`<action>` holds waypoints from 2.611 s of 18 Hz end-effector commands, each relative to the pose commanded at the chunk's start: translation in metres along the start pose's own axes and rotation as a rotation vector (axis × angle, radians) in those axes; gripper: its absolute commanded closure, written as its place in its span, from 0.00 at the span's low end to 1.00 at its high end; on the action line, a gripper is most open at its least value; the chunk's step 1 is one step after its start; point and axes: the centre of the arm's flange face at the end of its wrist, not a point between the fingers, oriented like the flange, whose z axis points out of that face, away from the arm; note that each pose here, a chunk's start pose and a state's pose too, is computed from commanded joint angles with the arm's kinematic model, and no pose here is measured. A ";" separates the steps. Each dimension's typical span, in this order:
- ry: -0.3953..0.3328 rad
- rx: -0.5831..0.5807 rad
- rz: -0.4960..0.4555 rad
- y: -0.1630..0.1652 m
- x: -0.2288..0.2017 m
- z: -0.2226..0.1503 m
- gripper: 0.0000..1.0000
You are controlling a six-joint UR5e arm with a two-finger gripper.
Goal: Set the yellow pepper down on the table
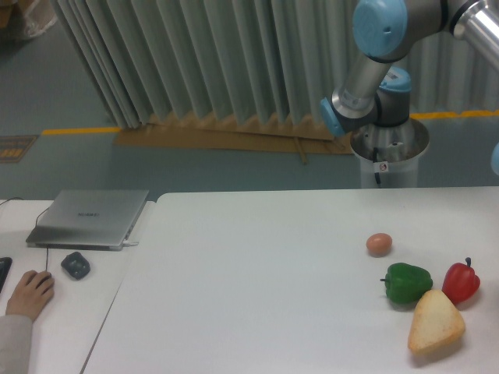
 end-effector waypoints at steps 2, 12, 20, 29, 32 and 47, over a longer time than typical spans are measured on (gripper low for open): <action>-0.014 0.013 0.005 -0.009 0.005 0.001 0.00; -0.021 0.017 0.015 -0.016 0.007 0.024 0.00; -0.013 0.012 0.014 -0.019 0.004 0.037 0.00; 0.002 0.001 0.016 -0.017 0.005 0.053 0.00; -0.003 0.005 0.016 -0.017 0.003 0.053 0.00; 0.015 -0.004 0.016 -0.013 0.009 0.058 0.41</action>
